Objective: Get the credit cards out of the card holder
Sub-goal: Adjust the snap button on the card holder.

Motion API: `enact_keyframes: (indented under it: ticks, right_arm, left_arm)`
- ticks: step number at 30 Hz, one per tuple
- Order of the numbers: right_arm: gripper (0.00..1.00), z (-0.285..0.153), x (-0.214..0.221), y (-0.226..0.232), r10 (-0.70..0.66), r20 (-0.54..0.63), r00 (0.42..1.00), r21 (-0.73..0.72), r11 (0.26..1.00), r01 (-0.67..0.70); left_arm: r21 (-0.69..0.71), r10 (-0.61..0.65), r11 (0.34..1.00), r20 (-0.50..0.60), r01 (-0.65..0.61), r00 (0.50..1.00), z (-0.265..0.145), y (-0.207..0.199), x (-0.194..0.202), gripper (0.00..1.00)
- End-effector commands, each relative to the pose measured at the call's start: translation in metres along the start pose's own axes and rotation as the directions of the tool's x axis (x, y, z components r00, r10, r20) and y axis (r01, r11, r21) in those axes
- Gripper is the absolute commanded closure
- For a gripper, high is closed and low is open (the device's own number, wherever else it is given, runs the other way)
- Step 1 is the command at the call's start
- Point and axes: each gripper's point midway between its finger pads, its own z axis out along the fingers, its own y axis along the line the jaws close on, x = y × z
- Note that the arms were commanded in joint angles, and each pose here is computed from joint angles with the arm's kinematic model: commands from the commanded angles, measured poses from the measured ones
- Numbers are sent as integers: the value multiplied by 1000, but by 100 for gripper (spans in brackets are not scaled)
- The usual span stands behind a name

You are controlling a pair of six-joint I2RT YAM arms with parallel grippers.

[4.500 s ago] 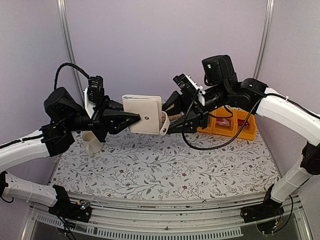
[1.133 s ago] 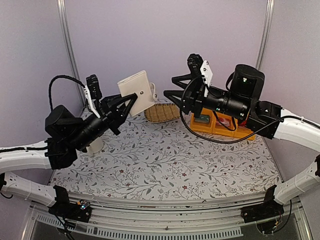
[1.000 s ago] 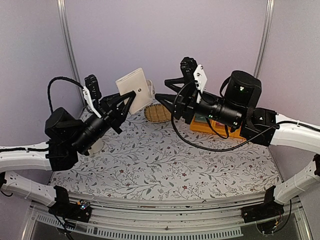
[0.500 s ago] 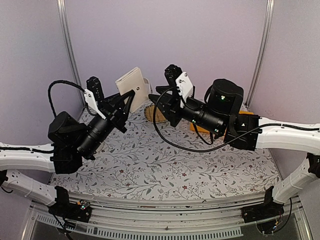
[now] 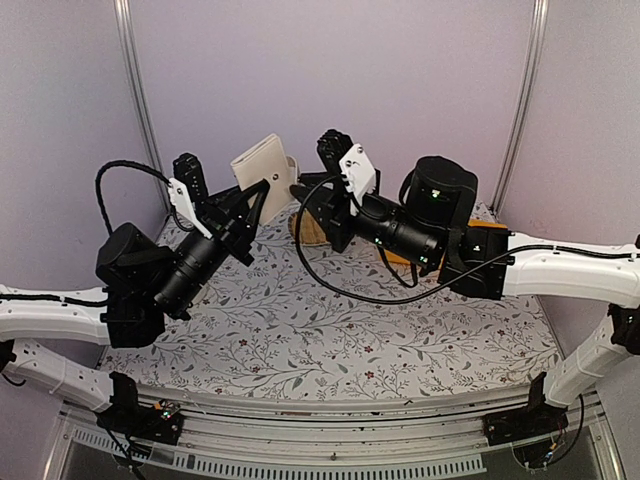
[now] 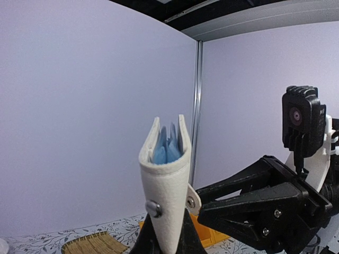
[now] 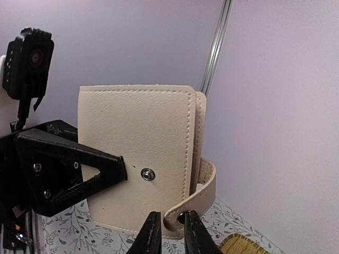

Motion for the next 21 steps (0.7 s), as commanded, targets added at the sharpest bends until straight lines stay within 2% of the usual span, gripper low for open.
enact_keyframes:
  ticks: [1, 3, 13, 16, 19, 21]
  right_arm:
    - [92, 0, -14, -1, 4, 29, 1000, 7, 1000, -4]
    - [97, -2, -15, -1, 5, 31, 1000, 3, 1000, -6]
    - [99, -14, -17, -10, 25, 25, 999, 28, 999, -25]
    - [99, -23, -27, 3, 55, 55, 997, -116, 992, -48]
    - [99, -30, -32, 23, 126, 48, 991, -318, 942, -105]
    - [99, -33, -31, 27, 178, 27, 984, -387, 909, -154]
  left_arm:
    - [16, -4, 1000, 22, 3, 1000, 0, -6, -7, 100]
    - [17, -2, 1000, 21, 1, 1000, 1, -6, -7, 100]
    - [18, 1, 1000, 17, -2, 1000, 0, -6, -5, 100]
    - [9, 19, 1000, 4, -19, 1000, 1, -5, -2, 100]
    - [10, 35, 999, -13, -35, 999, 5, -8, 4, 100]
    - [12, 37, 999, -16, -37, 999, 5, -9, 5, 100]
